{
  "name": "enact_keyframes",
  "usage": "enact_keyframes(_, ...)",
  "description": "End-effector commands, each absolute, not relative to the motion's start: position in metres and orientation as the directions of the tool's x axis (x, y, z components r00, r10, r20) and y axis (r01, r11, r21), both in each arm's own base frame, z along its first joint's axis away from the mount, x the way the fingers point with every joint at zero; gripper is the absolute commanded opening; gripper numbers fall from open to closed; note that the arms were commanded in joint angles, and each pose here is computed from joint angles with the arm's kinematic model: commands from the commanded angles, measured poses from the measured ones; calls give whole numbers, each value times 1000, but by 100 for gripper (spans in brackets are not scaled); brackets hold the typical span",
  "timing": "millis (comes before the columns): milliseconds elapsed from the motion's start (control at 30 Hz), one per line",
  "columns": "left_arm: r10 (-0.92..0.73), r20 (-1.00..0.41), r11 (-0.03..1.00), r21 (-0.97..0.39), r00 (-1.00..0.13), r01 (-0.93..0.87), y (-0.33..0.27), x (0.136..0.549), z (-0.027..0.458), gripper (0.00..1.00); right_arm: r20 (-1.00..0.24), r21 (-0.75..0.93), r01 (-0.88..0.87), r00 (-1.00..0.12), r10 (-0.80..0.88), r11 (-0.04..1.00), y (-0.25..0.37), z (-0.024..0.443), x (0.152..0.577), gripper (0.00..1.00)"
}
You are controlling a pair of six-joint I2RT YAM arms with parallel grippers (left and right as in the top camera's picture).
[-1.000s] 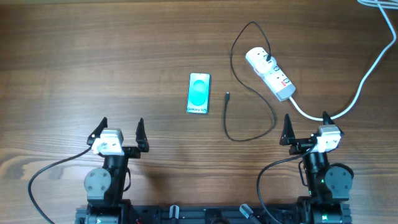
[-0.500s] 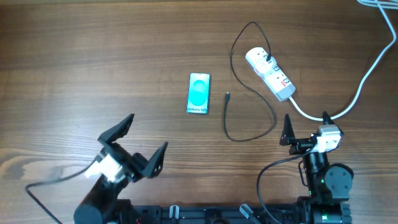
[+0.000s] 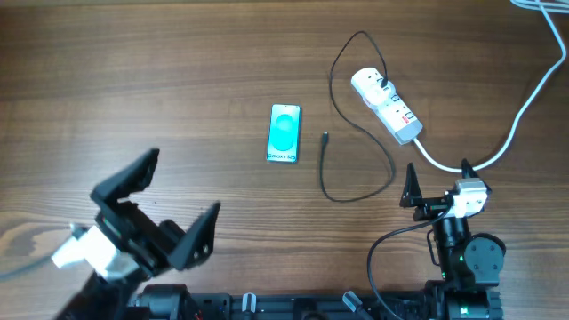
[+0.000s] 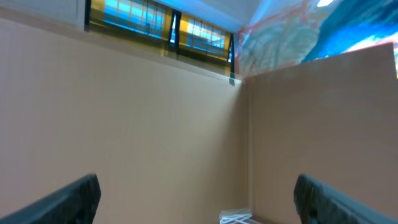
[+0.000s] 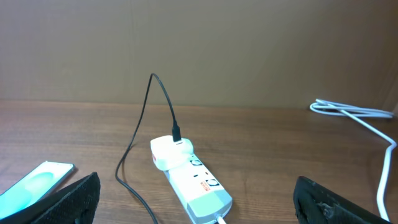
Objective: Plug charger to phone and switch on socket
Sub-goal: 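Raise the left arm and move its gripper over the Galaxy S25 phone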
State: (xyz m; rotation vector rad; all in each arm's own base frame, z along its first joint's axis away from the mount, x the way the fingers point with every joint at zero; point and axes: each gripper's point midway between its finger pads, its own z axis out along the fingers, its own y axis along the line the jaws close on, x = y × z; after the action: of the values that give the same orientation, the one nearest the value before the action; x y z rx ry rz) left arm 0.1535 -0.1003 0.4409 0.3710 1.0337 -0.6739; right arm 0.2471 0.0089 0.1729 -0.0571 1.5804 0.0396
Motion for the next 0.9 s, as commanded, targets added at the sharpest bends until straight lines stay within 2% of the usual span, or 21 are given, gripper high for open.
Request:
enact_keyframes(0, -292, -940, 703, -87, 175, 706, -113, 184, 471, 100, -1000, 2, -42, -4, 2, 999, 5, 174, 247, 100)
enact_keyframes(100, -226, -951, 722, -308, -210, 620, -114, 242, 434, 100, -1000, 2, -42, -4, 2, 999, 5, 174, 247, 100)
enact_keyframes(167, -206, -909, 713, -393, -362, 580, -117, 266, 414, 100, -1000, 2, -42, -4, 2, 999, 5, 174, 247, 100)
enact_keyframes(267, -193, -836, 656, -499, -513, 566, -128, 282, 387, 100, -1000, 2, -42, -4, 2, 999, 5, 174, 247, 100)
enact_keyframes(333, -221, -747, 585, -616, -627, 527, -137, 295, 370, 100, -1000, 2, -42, -4, 2, 999, 5, 174, 247, 100)
enact_keyframes(400, -231, -687, 586, -663, -689, 466, -138, 306, 352, 100, -1000, 2, -42, -4, 2, 999, 5, 174, 247, 100)
enact_keyframes(500, -250, -612, 703, -648, -751, 294, -135, 317, 313, 99, -1000, 2, -42, -4, 2, 999, 5, 174, 247, 100)
enact_keyframes(633, -197, -556, 825, -539, -807, 170, -144, 315, 287, 100, -1000, 2, -42, -4, 2, 999, 5, 174, 247, 100)
enact_keyframes(767, -113, -462, 913, -397, -880, 92, -153, 318, 275, 100, -1000, 2, -42, -4, 2, 999, 5, 174, 247, 100)
enact_keyframes(867, -62, -356, 973, -231, -932, 24, -155, 325, 254, 100, -1000, 2, -42, -4, 1, 999, 5, 174, 247, 100)
